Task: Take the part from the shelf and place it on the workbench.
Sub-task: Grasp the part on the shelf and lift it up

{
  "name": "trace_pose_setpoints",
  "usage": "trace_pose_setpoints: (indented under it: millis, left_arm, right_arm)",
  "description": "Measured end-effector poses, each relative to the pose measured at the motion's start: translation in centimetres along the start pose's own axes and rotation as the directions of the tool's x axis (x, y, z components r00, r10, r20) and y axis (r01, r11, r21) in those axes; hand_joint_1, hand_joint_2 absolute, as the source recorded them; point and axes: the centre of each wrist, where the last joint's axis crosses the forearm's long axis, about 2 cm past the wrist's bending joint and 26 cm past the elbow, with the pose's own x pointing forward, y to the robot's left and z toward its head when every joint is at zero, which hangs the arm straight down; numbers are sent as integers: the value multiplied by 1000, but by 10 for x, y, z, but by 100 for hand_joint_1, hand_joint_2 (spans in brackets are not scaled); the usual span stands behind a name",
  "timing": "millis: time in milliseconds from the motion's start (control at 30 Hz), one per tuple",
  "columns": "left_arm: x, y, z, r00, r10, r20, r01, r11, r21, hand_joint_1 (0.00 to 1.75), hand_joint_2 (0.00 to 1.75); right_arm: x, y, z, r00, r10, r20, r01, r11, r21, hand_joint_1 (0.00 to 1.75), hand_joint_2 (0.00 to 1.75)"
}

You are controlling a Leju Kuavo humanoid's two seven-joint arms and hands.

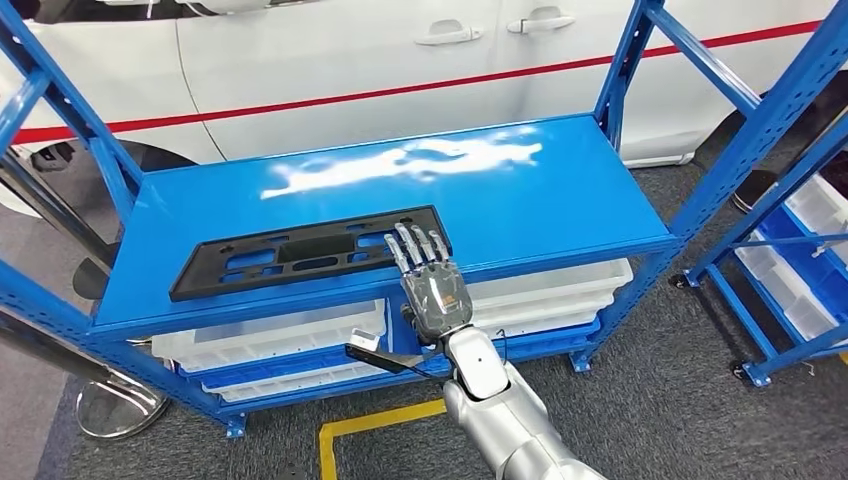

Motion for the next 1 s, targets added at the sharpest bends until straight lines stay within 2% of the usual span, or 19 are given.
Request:
trace_pose_setpoints:
  millis: [567, 700, 833, 967, 1000]
  left_arm:
    - [8, 0, -2, 1000, -6, 17, 6, 1000, -1, 0, 175]
    - [9, 0, -2, 1000, -6, 19, 6, 1000, 0, 0, 0]
    - [7, -1, -2, 999, 5, 34, -5, 1000, -3, 0, 0]
    - [7, 0, -2, 999, 23, 46, -23, 1000, 5, 0, 0]
    - [7, 0, -2, 998, 27, 49, -27, 1000, 8, 0, 0]
  right_arm:
    - [5, 0, -1, 1000, -8, 17, 8, 1000, 0, 0, 175]
    - [7, -1, -3, 1000, -11, 20, 11, 1000, -6, 0, 175]
    - [8, -1, -2, 1000, -13, 20, 13, 1000, -3, 0, 175]
    - [8, 0, -1, 1000, -12, 20, 12, 1000, -3, 171, 175]
    - [8, -1, -1, 1000, -13, 19, 13, 1000, -4, 175, 175]
